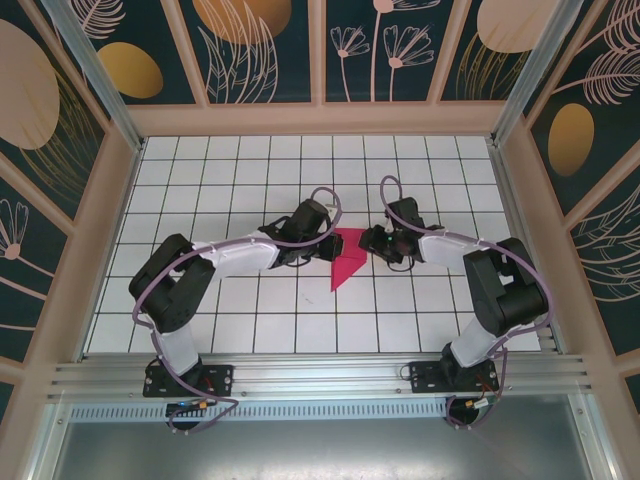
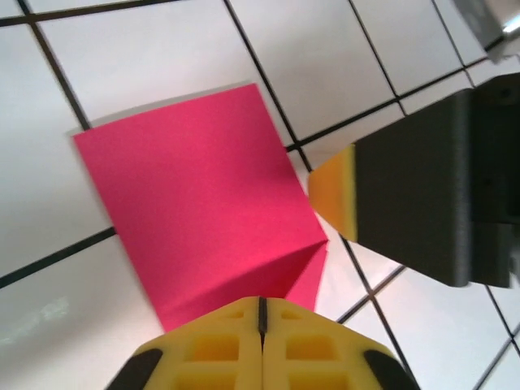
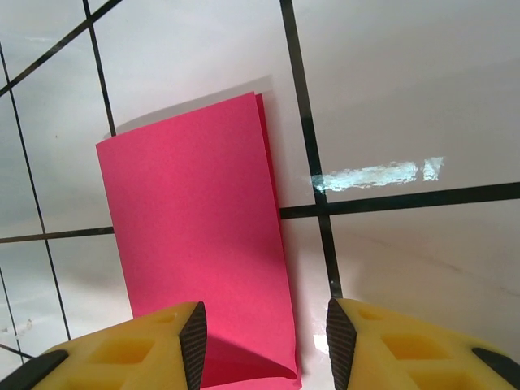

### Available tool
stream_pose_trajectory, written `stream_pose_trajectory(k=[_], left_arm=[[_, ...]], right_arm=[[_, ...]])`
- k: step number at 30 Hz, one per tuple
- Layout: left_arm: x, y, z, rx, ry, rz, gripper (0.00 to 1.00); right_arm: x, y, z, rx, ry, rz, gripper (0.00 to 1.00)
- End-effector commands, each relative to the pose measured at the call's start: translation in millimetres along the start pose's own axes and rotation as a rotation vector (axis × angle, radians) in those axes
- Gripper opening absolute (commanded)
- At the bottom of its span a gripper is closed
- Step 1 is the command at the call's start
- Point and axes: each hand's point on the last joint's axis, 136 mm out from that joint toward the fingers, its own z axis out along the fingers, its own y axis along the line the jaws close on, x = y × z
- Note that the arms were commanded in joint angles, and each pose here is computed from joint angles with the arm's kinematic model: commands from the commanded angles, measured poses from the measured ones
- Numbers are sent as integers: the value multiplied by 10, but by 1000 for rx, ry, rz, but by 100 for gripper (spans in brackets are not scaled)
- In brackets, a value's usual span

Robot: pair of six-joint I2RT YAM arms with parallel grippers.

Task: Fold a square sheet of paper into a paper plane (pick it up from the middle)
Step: Third fold the triangle at the center of the table, then fourth fold the wing at the center of the table.

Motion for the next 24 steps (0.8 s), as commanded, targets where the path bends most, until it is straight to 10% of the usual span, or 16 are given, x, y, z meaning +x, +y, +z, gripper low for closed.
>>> stream_pose_trajectory(k=[1,24], left_arm=[[71,-168,-8,97,57,13,2],[454,438,328,-118,117,-39,0]], right_arm=[[-32,130,-77,-75,-16,18,46],[72,166,-34,-141,17,61,49]])
